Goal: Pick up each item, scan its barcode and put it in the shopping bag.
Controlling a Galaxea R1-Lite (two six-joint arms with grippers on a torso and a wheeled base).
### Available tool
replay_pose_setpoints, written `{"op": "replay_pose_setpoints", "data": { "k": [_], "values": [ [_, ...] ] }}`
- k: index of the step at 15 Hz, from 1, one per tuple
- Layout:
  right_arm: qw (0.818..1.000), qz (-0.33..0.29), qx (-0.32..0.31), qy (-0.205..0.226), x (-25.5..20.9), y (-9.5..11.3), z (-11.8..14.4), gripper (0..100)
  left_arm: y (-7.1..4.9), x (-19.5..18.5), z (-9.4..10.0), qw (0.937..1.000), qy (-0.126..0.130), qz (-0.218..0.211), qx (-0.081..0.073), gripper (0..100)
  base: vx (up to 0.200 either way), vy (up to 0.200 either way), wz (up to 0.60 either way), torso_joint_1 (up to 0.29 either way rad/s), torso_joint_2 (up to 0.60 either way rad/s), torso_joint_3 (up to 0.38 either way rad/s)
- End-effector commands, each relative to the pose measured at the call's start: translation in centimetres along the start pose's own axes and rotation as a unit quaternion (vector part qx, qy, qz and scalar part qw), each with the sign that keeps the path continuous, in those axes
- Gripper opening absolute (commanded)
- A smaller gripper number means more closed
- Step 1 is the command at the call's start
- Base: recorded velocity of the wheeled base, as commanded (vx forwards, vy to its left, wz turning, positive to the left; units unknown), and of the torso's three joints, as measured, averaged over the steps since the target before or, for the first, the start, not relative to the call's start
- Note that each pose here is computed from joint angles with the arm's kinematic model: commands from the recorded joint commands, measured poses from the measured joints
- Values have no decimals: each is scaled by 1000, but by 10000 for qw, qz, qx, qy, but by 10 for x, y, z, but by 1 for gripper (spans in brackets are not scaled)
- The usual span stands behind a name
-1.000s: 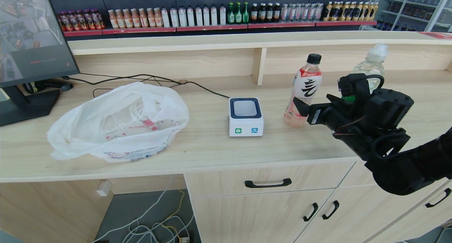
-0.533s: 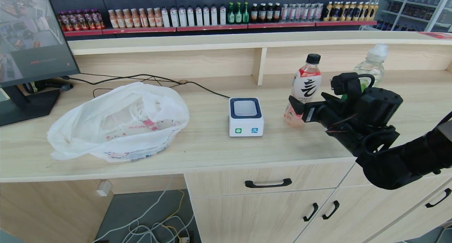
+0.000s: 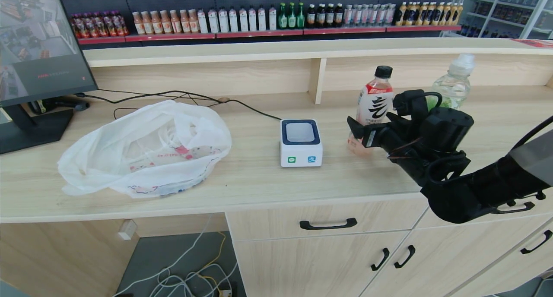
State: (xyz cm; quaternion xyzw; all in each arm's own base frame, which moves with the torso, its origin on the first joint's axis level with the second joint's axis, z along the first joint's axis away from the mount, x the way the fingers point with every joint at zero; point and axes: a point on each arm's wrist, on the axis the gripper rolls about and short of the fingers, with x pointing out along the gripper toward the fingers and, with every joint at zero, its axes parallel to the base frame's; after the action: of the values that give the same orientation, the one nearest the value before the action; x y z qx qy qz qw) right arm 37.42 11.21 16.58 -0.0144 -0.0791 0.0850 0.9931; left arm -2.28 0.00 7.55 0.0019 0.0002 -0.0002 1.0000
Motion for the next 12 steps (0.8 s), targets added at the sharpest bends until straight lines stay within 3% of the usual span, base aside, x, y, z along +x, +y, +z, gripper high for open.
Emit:
{"op": "replay_pose_setpoints", "data": {
  "k": [1, 12],
  "values": [
    [10000, -4, -11, -15, 7, 1, -4, 100, 0, 0, 0, 10000, -2, -6, -4, 100, 0, 0, 0, 0, 0, 0],
    [9991, -26, -87, -411, 23, 1, 13, 100, 0, 0, 0, 10000, -2, 2, -4, 100, 0, 0, 0, 0, 0, 0]
  ]
}}
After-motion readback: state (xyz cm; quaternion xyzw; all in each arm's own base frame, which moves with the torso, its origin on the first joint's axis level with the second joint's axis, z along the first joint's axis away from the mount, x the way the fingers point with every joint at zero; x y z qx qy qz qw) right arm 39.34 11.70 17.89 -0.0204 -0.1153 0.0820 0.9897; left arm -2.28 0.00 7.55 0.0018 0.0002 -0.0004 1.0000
